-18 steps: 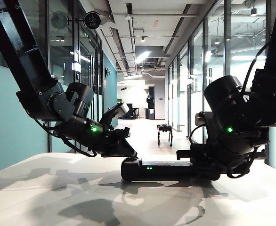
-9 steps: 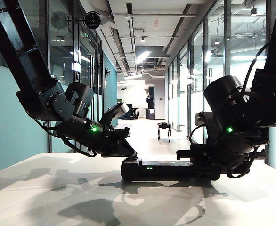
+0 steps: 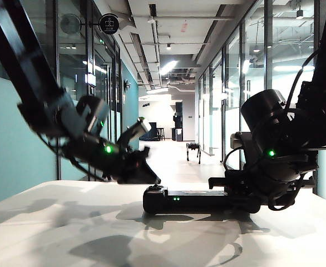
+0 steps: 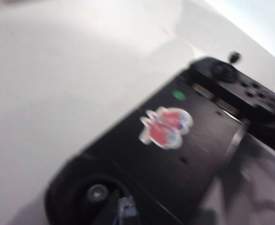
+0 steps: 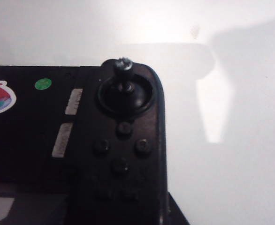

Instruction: Push the left joystick on the remote control sitting on the white table forward to make the robot dog walk in a straight line until it approaches the door.

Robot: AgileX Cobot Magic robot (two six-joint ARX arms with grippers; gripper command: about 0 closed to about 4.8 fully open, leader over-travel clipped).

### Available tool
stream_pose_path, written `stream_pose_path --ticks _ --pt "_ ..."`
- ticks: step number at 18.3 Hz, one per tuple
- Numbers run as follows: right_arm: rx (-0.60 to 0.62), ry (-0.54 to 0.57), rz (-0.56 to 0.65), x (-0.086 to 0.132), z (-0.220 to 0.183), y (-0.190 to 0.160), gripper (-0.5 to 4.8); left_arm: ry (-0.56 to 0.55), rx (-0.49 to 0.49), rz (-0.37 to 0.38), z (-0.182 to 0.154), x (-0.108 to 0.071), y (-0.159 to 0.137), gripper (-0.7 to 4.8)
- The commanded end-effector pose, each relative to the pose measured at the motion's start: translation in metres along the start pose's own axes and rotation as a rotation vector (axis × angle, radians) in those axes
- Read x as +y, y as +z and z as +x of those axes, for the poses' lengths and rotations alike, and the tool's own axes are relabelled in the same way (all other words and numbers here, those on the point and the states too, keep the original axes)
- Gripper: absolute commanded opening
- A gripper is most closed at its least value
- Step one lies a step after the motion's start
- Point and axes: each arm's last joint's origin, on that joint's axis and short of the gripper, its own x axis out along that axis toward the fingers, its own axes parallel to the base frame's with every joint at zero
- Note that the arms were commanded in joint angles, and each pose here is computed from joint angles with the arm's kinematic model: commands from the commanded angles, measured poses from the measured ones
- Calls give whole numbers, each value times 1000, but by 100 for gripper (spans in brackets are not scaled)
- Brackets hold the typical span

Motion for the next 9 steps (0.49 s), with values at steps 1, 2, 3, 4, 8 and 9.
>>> stream_pose_path --ticks 1,2,3,4,8,9 --pt "-47 18 22 2 -1 8 166 -36 20 -13 -14 -11 19 -5" --pt "-46 19 22 2 -1 7 166 -36 33 -23 -19 -14 23 -5" --pt "-46 19 22 2 -1 7 166 -37 41 -30 -23 -17 27 -5" --pt "-47 18 22 2 -1 8 166 -37 50 -37 -29 -21 33 -5" --pt "-44 27 21 2 -1 7 167 -27 19 -15 -47 -34 56 -5" --pt "-40 50 21 3 -1 7 171 -7 0 -2 -54 -37 64 -5"
